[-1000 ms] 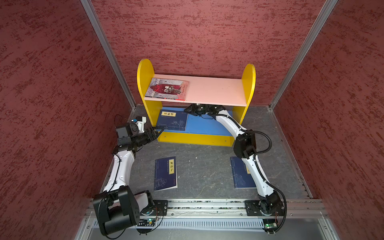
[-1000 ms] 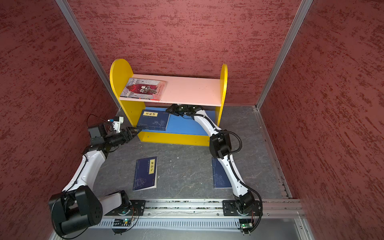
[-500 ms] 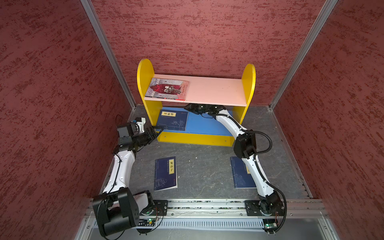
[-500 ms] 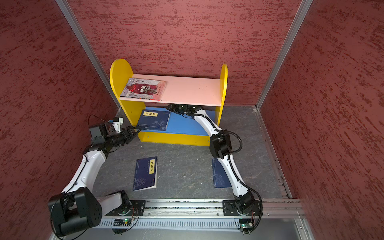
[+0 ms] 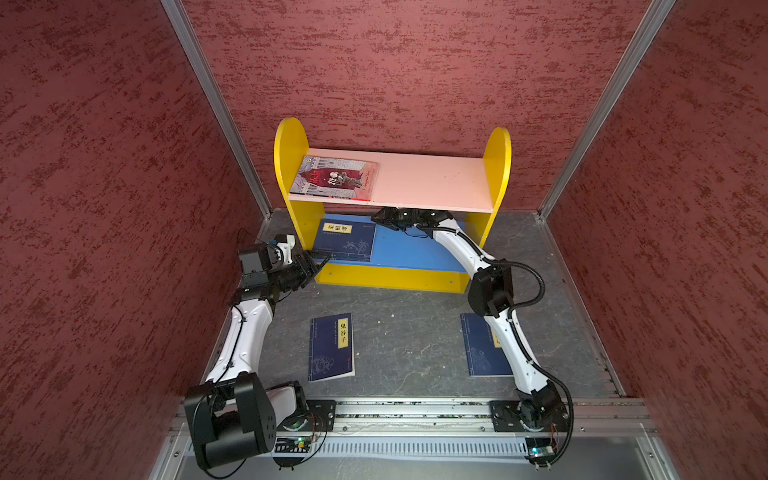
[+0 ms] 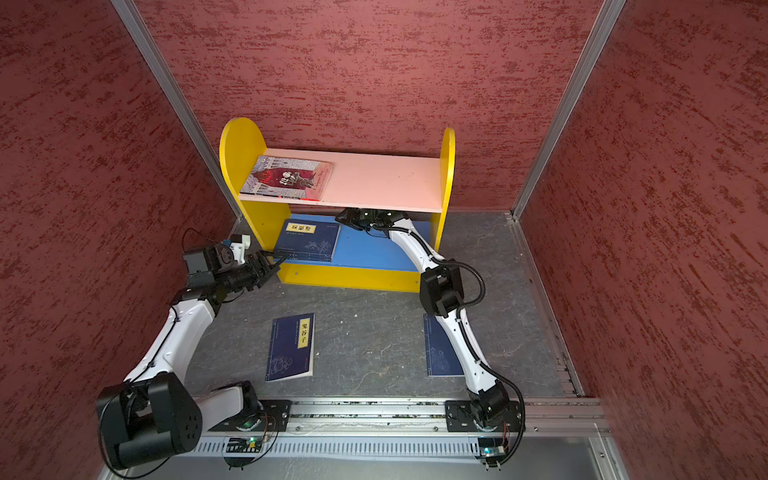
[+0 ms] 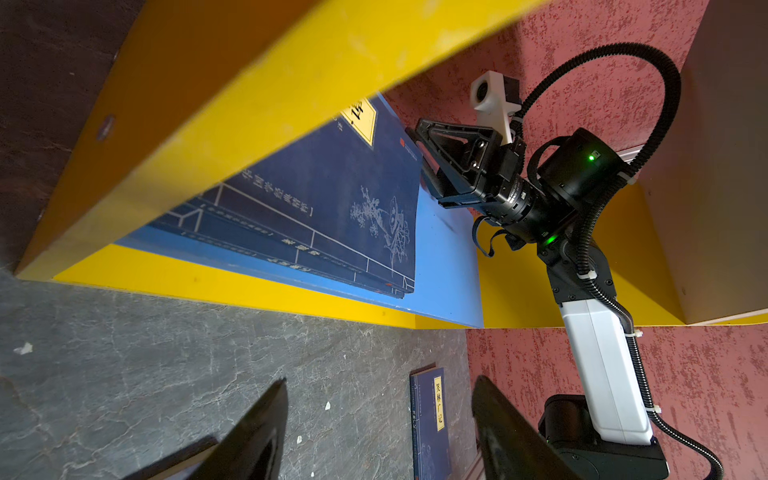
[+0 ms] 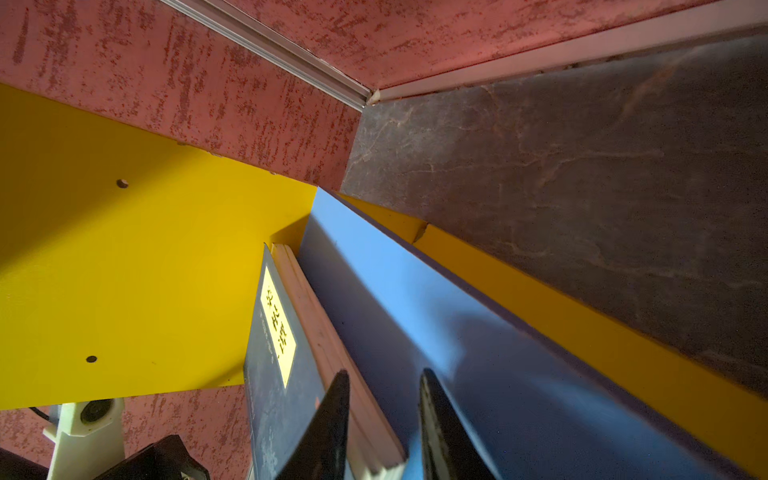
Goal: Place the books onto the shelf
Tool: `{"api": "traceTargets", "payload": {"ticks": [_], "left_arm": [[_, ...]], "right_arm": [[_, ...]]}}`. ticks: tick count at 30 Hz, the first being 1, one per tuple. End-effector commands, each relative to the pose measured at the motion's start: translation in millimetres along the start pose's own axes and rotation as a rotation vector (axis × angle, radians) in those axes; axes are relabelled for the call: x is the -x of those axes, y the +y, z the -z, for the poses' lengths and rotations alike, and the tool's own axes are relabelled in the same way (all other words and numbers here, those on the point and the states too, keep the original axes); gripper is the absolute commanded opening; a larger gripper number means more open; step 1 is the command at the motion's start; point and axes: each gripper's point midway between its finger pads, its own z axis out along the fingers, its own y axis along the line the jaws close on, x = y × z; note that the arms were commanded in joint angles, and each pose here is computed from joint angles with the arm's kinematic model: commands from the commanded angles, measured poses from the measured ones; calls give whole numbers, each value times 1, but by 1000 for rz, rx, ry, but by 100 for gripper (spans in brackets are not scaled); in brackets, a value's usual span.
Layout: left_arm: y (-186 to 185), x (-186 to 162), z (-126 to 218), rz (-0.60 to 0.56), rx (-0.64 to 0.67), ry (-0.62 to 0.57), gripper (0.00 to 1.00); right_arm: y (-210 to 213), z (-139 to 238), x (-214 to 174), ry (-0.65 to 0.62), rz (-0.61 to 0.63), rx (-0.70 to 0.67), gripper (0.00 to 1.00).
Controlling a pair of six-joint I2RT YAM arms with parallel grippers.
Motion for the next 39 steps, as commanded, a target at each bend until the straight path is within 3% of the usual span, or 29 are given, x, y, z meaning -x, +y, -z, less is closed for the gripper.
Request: {"api": "traceTargets", "payload": {"ticks": [1,22,33,39], "left_arm": [[-7,5,-1,-27,-18,-10,70],[-8,8,-1,-37,-21,-14,71],[-6,7,-1,-49,-18,-13,71],[-8,8,-1,-56,-25,-14,71]], "right_arm": [[2,5,-1,15,18,-9,29],[21,-7,-18,91,13,103,19],[20,1,7,-26,70,23,20],[22,-9,-4,26,42,95,16]]}}
